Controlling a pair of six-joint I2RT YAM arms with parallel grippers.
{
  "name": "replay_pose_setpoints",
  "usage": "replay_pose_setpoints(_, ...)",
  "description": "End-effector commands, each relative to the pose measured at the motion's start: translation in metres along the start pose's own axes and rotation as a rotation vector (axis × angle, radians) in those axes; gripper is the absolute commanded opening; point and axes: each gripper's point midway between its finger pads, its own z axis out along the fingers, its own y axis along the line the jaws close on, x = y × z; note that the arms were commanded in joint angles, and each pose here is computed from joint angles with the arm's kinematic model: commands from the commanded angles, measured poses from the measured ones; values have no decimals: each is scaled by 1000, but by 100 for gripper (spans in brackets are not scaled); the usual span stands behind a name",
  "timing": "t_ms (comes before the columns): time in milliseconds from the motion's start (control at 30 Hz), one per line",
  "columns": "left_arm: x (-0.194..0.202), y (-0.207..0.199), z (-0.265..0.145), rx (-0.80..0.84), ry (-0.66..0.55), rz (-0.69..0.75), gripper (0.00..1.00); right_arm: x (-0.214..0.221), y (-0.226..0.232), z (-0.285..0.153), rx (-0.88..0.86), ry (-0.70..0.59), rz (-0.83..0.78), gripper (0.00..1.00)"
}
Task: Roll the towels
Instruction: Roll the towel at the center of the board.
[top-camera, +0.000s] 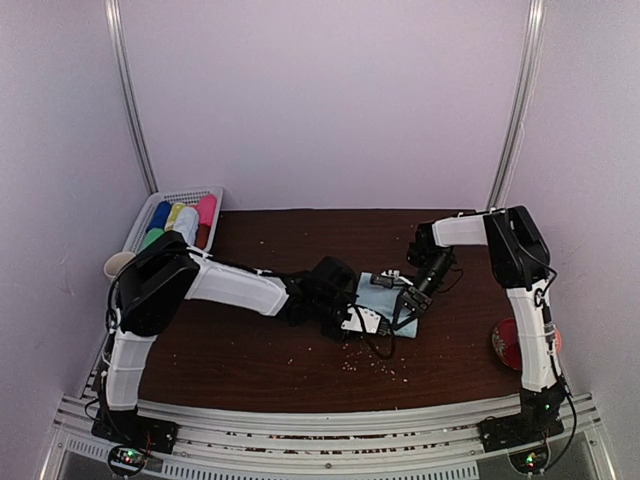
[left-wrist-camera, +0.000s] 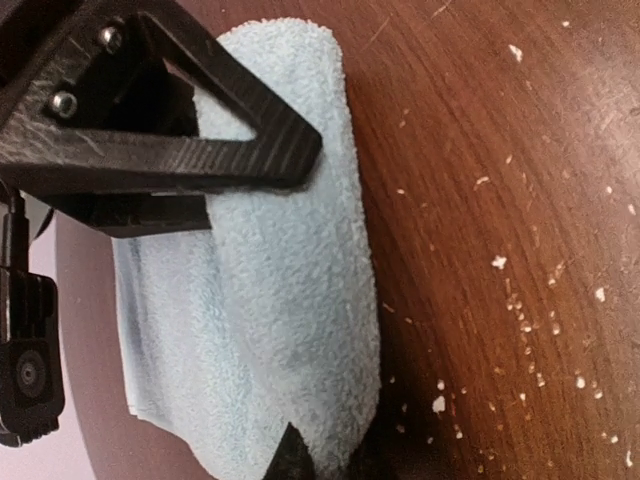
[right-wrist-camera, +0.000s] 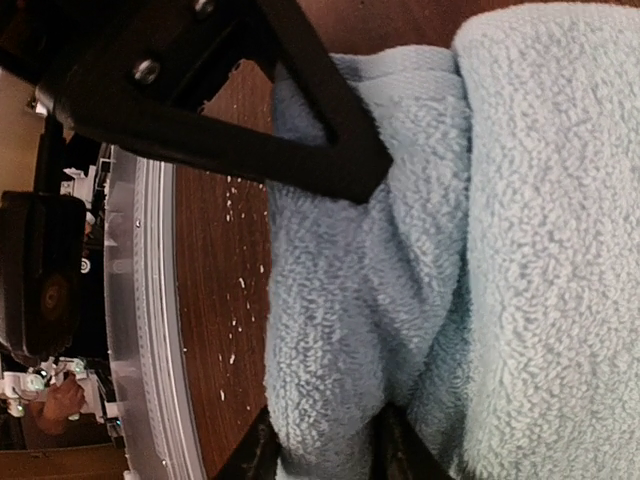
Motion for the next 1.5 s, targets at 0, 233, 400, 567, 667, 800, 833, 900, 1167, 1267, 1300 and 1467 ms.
replay_pose_setpoints(0,17,-48,1,305,32,-188,0,8,-4,-18,131,79,-103,37)
replay_pose_setpoints(233,10,-59,-1,491,35,-336,0,4,11,-51,308,65,-218,50)
replay_pose_setpoints(400,13,-64,5,544,71,-393,0,13,10,-77,568,49,-315,59)
replay_pose_setpoints(567,11,-68,10,599,86,-451,0,24,10,-95,864,-20,-459,72)
replay_pose_setpoints(667,12,-69,12,608,95,-485,0,25,18,-108,1051,-81,-599,76)
replay_pose_setpoints(800,12,-74,13,649,104,-522,0,37,34,-92,1150,-109,-801,82)
replay_pose_setpoints(833,13,-74,14,652,111,-528,0,38,40,-85,1159,-105,-866,84)
replay_pose_setpoints(900,14,-77,17,661,117,-541,0,40,49,-68,1170,-93,-978,88)
replay_pose_setpoints(1167,15,-78,23,669,117,-568,0,14,55,-35,1364,-53,-1145,88)
replay_pose_setpoints(1267,15,-76,22,667,115,-569,0,6,43,-28,1432,-10,-1109,84)
replay_pose_setpoints(1300,15,-75,23,665,114,-569,0,3,39,-27,1456,-1,-1090,82)
replay_pose_setpoints(1467,17,-78,22,674,113,-572,0,1,13,-20,1554,74,-1003,76)
